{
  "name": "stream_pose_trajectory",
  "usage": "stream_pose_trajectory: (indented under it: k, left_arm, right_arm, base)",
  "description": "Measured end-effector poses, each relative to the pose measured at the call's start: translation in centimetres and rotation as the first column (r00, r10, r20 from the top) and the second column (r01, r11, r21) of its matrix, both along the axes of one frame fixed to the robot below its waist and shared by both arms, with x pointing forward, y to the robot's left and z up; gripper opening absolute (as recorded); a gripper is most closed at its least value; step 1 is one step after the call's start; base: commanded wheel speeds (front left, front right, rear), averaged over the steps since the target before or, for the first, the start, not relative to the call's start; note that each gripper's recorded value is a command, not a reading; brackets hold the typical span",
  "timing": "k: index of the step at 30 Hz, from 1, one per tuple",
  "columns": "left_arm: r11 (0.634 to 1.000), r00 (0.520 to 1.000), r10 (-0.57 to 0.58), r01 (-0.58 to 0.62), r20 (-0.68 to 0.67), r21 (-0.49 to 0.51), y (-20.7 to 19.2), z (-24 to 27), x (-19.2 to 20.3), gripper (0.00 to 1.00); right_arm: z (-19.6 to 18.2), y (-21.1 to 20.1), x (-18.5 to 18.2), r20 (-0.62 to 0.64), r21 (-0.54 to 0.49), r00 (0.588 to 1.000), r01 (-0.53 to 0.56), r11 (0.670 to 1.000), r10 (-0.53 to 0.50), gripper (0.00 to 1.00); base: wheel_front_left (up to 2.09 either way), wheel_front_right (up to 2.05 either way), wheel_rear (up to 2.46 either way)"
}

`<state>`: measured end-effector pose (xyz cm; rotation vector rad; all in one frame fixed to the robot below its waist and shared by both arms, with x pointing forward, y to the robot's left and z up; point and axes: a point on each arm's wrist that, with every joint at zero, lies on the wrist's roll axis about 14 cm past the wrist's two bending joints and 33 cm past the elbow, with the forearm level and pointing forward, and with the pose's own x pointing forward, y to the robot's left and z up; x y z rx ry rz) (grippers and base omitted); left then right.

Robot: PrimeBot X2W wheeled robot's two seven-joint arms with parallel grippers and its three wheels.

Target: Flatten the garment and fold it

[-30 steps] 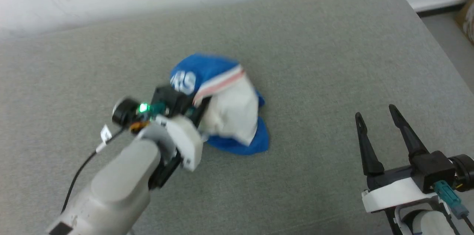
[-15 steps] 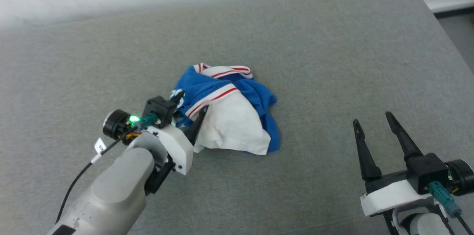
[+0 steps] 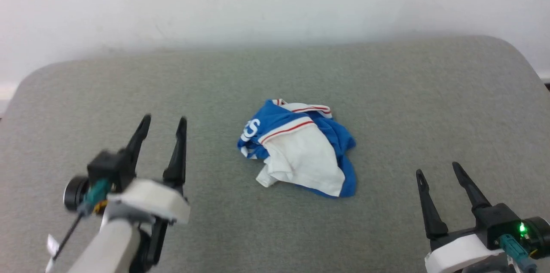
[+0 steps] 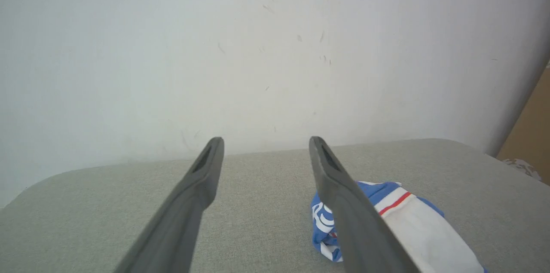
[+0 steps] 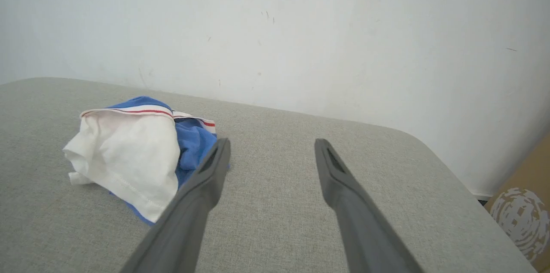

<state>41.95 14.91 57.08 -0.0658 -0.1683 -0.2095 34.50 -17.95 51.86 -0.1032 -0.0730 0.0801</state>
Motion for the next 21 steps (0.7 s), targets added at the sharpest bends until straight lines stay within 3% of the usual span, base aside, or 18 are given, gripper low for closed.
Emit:
stream_pose_trajectory:
  k: [6,12,17,21]
  left_arm:
    - [0.993,0.991,0.113,-0.115,0.07,0.031,2.6,0.7,-5.3,1.0]
    - [0.985,0.984,0.152,-0.159,0.089,0.074,2.3,-0.2,-9.0,1.0]
    - [0.979,0.98,0.189,-0.192,0.058,0.063,2.9,-1.4,-10.0,1.0]
    - [0.989,0.991,0.128,-0.13,0.031,0.071,1.9,-2.3,-10.0,1.0]
  right_arm:
    - [0.5,1.4,-0.2,0.018,0.007,0.999,-0.044,0.999,0.044,1.0]
    - [0.8,2.2,-0.7,0.041,0.031,0.997,-0.072,0.997,0.071,1.0]
    - [0.2,2.6,-0.9,0.026,0.031,0.996,-0.083,0.996,0.082,1.0]
    - [-0.1,2.7,-1.0,0.02,0.034,0.996,-0.086,0.996,0.086,1.0]
  base:
    - [0.0,0.0,0.0]
    - [0.0,0.0,0.0]
    - [0.0,0.0,0.0]
    - [0.0,0.0,0.0]
